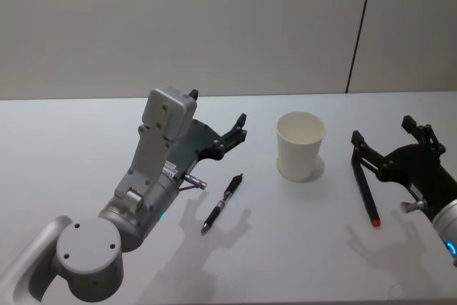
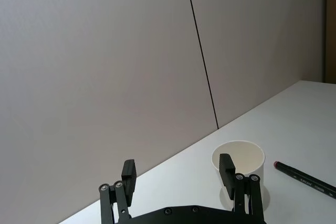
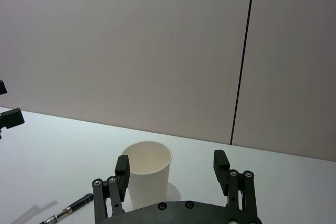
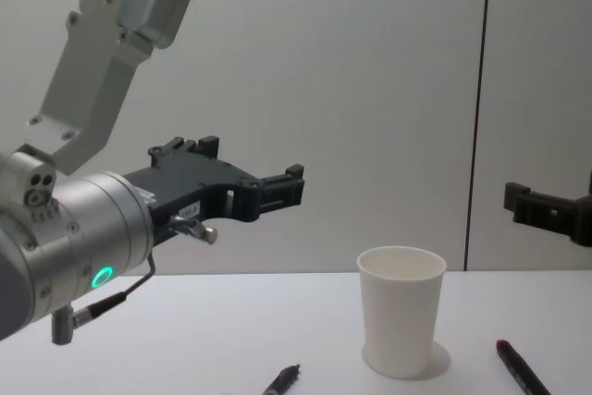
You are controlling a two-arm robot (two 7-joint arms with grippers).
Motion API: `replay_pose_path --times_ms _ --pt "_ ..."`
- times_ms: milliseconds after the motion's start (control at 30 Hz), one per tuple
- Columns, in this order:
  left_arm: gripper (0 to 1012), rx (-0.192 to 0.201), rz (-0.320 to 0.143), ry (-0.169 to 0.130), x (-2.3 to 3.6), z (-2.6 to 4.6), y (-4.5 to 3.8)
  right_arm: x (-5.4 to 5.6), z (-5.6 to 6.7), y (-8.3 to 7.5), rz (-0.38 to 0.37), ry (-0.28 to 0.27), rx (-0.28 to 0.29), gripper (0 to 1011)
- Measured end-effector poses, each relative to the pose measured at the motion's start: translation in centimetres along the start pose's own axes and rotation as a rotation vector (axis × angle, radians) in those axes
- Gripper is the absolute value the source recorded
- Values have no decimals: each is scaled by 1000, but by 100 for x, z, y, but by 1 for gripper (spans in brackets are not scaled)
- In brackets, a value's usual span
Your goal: Place the pen into the pen holder.
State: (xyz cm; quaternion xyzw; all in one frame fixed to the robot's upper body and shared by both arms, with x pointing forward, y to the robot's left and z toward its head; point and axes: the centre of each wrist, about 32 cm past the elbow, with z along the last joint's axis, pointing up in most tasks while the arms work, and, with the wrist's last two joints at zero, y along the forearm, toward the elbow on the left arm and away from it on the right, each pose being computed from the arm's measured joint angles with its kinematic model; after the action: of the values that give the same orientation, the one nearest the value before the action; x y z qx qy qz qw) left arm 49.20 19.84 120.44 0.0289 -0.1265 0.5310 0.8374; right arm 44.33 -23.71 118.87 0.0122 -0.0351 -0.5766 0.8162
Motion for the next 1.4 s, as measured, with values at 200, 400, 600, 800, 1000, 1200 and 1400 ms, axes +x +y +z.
replay_pose_path --times_ms 200,400,600,800,1000,1200,1400 --pt "1008 0 0 0 0 0 0 0 0 0 0 0 0 1001" --pt "1008 0 0 0 0 0 0 0 0 0 0 0 0 1002" --pt "1008 0 0 0 0 0 0 0 0 0 0 0 0 1002" --pt "1009 0 0 0 0 0 0 0 0 0 0 0 0 1001" --pt "1009 0 0 0 0 0 0 2 -1 1 0 0 0 1001" --pt "1008 0 0 0 0 0 0 55 -14 45 -8 -3 -4 1002" --pt "1009 0 0 0 0 0 0 114 -55 136 -34 2 -23 1001"
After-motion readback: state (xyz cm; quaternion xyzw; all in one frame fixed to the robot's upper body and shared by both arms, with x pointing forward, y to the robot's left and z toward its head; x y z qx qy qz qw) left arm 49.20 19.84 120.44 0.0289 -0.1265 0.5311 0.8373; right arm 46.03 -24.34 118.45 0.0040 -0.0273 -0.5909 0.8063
